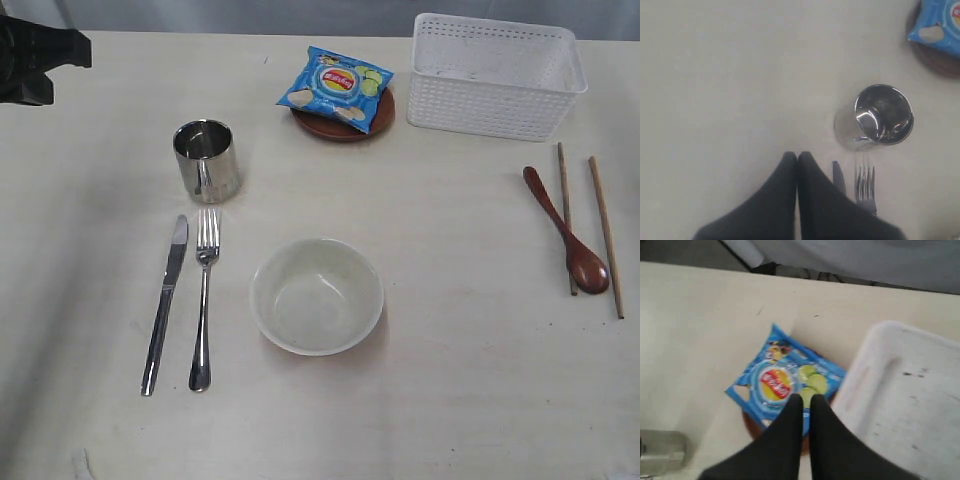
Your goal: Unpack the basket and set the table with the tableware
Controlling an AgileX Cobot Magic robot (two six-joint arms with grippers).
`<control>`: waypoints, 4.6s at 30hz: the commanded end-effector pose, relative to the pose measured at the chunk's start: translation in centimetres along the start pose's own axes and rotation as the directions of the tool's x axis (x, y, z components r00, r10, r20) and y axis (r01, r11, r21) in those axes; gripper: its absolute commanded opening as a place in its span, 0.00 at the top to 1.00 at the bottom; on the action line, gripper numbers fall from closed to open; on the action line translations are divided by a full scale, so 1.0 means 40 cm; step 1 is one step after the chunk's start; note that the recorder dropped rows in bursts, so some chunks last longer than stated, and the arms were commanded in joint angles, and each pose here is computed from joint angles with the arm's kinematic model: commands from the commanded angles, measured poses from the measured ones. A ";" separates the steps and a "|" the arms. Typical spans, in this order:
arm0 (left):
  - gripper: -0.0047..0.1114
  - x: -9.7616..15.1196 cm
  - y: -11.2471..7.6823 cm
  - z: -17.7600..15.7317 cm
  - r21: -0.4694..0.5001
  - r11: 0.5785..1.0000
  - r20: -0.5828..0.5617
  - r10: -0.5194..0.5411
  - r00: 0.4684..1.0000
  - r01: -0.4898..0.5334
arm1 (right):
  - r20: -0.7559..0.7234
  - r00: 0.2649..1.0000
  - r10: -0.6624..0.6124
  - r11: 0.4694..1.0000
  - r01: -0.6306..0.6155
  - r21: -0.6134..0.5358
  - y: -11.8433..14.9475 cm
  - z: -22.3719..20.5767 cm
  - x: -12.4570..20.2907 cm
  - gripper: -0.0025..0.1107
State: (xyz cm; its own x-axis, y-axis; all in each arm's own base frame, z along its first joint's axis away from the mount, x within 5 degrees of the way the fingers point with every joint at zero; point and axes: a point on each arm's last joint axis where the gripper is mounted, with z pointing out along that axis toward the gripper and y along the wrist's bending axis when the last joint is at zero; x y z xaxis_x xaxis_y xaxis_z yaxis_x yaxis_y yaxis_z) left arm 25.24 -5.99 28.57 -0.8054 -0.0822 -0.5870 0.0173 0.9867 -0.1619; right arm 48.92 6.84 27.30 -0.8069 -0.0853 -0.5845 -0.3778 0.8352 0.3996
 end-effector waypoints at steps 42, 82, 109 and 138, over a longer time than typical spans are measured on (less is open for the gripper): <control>0.96 0.002 -0.002 0.002 0.010 1.000 0.002 -0.008 1.000 0.008 | -0.411 0.879 -0.241 0.903 0.358 0.237 0.185 0.417 0.204 0.98; 0.96 0.002 -0.002 0.002 0.010 1.000 0.002 -0.008 1.000 0.008 | -0.561 0.785 -0.262 0.908 0.397 0.132 0.298 0.475 0.300 0.98; 0.96 0.001 -0.002 0.002 0.011 1.000 0.006 -0.008 1.000 0.008 | -0.530 0.802 -0.276 0.945 0.328 0.006 0.361 0.395 0.259 0.98; 0.96 0.004 -0.005 0.002 0.025 1.000 -0.004 0.000 1.000 0.000 | -0.401 0.912 0.083 0.915 0.090 0.394 0.157 0.020 0.225 0.61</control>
State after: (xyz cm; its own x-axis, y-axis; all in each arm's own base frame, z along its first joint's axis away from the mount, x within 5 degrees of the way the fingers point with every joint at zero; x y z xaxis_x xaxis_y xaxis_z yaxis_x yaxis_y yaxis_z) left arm 25.24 -6.18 28.61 -0.8052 -0.0850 -0.5869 0.0279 0.9831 -0.1807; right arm 39.41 10.66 24.86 -0.9539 -0.2192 -0.2050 -0.2414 0.9663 0.0896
